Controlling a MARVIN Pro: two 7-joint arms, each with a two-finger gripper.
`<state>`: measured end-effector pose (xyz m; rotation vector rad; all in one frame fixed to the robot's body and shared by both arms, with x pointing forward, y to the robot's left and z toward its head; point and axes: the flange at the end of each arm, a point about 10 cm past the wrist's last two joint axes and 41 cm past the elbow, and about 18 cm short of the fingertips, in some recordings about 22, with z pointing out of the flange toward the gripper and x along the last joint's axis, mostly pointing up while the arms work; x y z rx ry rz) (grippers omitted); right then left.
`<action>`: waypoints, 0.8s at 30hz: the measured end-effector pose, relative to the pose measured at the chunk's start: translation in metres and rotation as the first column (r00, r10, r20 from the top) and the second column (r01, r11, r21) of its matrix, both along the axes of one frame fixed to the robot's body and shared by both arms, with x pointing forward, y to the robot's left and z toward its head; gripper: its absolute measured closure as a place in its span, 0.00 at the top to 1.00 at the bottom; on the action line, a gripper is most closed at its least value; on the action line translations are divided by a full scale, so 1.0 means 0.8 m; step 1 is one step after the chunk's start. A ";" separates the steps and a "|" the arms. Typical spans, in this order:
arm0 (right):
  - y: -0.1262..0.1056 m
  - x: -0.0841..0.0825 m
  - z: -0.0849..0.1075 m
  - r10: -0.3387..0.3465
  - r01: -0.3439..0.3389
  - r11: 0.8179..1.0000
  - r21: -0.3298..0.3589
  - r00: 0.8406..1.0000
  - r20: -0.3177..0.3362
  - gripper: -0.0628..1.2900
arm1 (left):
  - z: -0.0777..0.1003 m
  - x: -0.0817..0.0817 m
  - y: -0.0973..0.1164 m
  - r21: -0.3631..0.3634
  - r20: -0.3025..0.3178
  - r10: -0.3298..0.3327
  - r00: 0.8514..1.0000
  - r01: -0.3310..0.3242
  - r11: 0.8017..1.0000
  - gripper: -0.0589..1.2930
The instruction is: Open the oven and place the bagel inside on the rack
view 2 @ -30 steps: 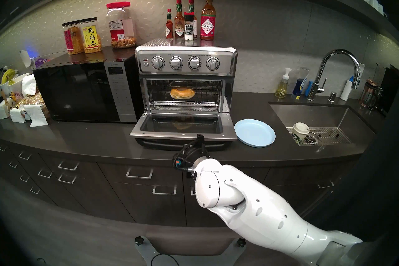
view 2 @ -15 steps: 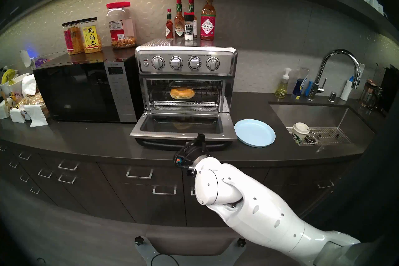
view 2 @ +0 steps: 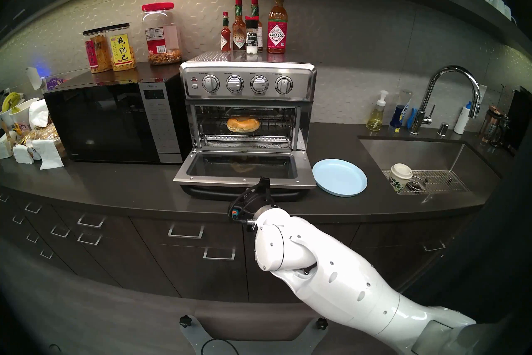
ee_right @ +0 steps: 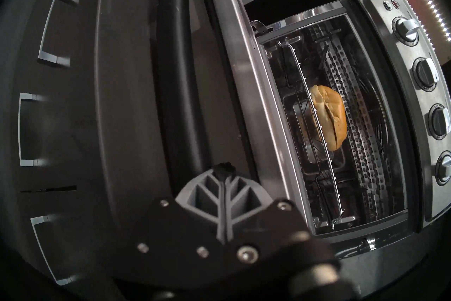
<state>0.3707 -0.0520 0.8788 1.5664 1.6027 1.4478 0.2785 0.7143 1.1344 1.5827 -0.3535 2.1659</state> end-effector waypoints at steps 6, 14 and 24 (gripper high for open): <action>-0.005 0.000 0.021 0.018 -0.018 1.000 -0.020 0.999 -0.032 0.03 | 0.000 0.000 0.000 0.000 0.000 0.000 1.000 0.000 1.000 0.94; -0.006 0.004 0.048 0.024 -0.025 0.999 -0.033 0.999 -0.034 0.03 | 0.000 0.000 0.000 0.000 0.000 -0.001 1.000 0.001 1.000 0.94; 0.003 0.017 0.079 0.031 -0.033 0.999 -0.028 0.997 -0.068 0.03 | 0.000 0.000 0.000 0.000 0.000 -0.001 1.000 0.001 1.000 0.94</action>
